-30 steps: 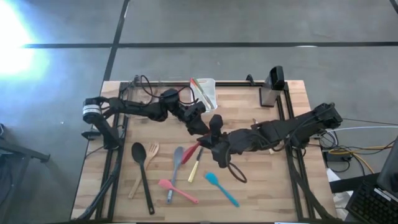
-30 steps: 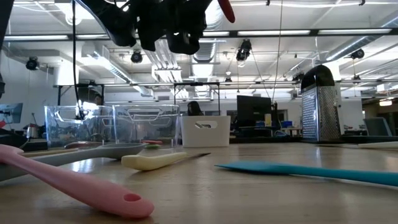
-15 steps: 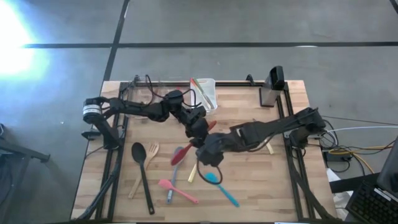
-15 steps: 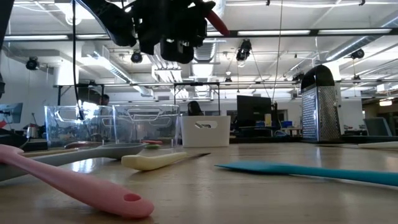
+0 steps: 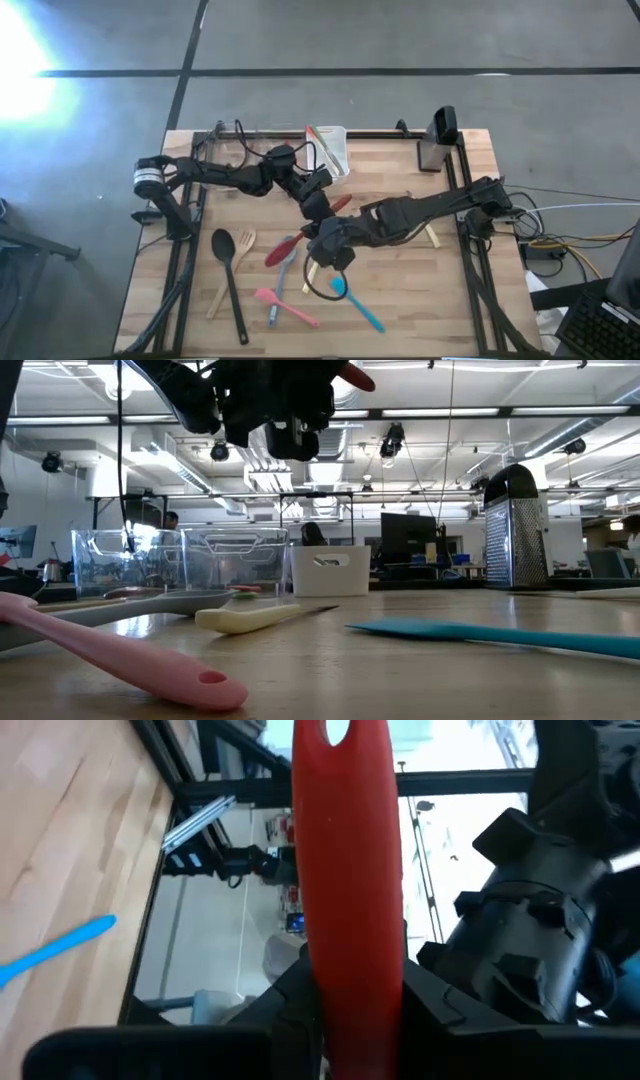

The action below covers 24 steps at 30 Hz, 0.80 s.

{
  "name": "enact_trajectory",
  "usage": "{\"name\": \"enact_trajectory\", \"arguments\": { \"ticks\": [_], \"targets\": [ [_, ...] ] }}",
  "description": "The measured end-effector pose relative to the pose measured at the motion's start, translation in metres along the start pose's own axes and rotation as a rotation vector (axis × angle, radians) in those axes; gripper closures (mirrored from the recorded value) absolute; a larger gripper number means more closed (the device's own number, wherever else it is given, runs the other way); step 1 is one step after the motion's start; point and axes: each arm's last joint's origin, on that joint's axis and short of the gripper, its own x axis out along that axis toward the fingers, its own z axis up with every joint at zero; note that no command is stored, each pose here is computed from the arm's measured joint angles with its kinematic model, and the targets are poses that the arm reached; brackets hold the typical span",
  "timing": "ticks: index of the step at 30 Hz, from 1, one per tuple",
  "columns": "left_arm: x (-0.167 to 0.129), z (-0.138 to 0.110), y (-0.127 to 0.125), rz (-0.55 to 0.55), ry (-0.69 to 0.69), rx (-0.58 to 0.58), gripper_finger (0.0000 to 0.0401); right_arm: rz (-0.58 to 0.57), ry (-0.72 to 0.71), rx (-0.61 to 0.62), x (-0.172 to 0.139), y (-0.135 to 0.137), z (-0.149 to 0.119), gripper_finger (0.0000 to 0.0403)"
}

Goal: Pick & Place Kitchen Items
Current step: Put the red serving spoon into the left transparent bin

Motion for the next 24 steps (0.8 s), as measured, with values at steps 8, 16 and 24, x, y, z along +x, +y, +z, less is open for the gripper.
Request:
{"name": "enact_trajectory", "arguments": {
  "ticks": [8, 16, 24],
  "targets": [
    [0.0, 0.0, -0.001, -0.008, 0.003, 0.048, 0.0322, 0.001, 0.008, 0.008, 0.004, 0.002, -0.003, 0.0369],
    [-0.001, -0.002, -0.004, -0.026, 0.051, 0.121, 0.0322, -0.123, 0.06, 0.13, -0.012, 0.005, 0.004, 0.0268],
    [-0.006, 0.0, -0.006, -0.027, 0.037, 0.171, 0.0322, -0.169, 0.139, 0.242, -0.047, 0.021, 0.003, 0.021]
  ]
}}
